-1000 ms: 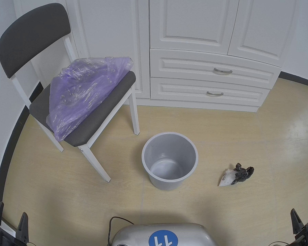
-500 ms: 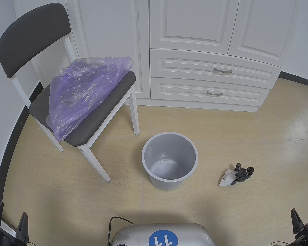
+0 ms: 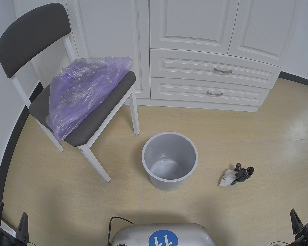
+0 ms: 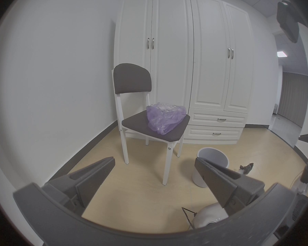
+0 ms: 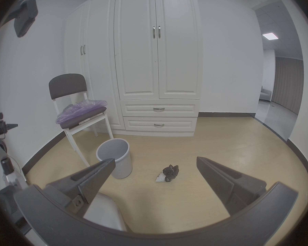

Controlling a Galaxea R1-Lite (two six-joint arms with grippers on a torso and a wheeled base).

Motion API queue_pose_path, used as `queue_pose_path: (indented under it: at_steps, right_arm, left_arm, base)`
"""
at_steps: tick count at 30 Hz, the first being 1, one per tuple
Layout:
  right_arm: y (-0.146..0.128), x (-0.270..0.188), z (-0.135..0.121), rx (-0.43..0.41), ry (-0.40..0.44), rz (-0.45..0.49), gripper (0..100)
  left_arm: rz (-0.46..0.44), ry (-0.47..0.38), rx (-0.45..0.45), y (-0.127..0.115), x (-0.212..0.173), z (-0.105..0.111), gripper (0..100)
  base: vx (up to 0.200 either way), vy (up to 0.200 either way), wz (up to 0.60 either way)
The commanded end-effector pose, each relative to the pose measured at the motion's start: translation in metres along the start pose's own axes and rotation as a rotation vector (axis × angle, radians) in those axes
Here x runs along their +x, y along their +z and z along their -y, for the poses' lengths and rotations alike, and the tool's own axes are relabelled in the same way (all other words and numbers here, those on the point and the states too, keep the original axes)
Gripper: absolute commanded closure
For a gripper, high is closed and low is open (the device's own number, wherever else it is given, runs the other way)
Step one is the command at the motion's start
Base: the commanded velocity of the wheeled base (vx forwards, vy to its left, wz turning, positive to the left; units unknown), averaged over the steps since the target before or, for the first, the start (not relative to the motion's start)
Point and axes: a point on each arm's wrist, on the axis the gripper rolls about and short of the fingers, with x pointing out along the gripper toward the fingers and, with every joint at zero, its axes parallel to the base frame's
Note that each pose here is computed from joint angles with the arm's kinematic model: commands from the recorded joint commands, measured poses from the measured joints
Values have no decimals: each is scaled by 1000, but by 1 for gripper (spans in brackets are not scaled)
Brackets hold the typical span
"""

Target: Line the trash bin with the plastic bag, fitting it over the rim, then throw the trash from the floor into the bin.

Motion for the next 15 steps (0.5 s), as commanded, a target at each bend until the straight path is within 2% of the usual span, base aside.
queue_pose_path:
  at_steps: [1, 2, 3, 4, 5, 7, 9, 13, 15]
  right_arm:
    - [-5, 0, -1, -75, 35, 0, 0]
    - [-4, 0, -1, -72, 44, 5, 0]
    - [-4, 0, -1, -69, 46, 8, 0]
    - [-5, 0, -1, -58, 47, 7, 0]
    - [-5, 0, -1, -43, 41, 6, 0]
    - [-5, 0, -1, -43, 44, 5, 0]
    - [-5, 0, -1, -46, 46, 6, 0]
    - [-4, 0, -1, -40, 46, 6, 0]
    - [-4, 0, -1, -19, 43, 6, 0]
  left_arm:
    - [15, -20, 70, -4, 0, 0, 0]
    - [128, -69, 115, 18, -5, 2, 0]
    - [144, -108, 87, 20, -6, 3, 0]
    - [74, -148, 35, 4, -1, 3, 0]
    - [50, -160, 32, 0, 0, 4, 0]
    - [91, -155, 63, 8, -2, 4, 0]
    - [156, -154, 59, 26, -8, 4, 0]
    - [173, -160, 22, 47, -13, 5, 0]
    - [211, -159, 17, 62, -18, 5, 0]
  base:
    - [0, 0, 0]
    - [0, 0, 0]
    - [0, 0, 0]
    - [0, 0, 0]
    - [0, 0, 0]
    - [0, 0, 0]
    - [0, 0, 0]
    - [0, 0, 0]
    - [0, 0, 0]
